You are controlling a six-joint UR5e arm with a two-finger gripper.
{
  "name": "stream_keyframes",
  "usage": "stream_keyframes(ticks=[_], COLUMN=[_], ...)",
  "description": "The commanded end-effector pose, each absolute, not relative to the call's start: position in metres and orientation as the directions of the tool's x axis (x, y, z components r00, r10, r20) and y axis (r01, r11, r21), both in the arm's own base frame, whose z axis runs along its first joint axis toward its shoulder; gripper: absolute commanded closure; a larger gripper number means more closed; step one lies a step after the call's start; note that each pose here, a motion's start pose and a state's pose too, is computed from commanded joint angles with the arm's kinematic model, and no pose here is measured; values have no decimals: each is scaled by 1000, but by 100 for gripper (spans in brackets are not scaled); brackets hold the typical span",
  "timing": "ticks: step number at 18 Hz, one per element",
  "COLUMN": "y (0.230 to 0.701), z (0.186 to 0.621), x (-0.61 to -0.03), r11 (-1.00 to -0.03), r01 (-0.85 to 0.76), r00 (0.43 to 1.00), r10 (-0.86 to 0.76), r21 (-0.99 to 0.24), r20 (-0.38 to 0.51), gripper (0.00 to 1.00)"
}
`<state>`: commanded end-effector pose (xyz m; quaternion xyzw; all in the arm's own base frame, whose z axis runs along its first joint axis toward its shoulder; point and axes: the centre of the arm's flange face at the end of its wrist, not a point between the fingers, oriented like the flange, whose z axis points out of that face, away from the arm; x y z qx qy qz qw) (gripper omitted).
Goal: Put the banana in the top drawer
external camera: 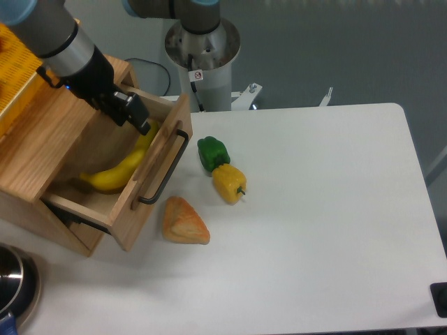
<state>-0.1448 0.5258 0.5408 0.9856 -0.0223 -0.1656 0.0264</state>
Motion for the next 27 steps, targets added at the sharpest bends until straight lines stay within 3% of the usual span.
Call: stream_keyframes(ticks=[2,4,15,21,27], y=[521,515,451,434,447], z=[544,547,525,482,416], x=[-159,-174,-325,-386,-437], r11=[-999,-999,-996,-978,-943], r01=[-15,-21,-92,-209,-328], r00=[943,945,985,975,944], r10=[-30,-36,-90,-210,-330], r21=[49,49,-8,27,48], r20=[-330,-325,-149,-75,-30], gripper=[19,0,0,0,0])
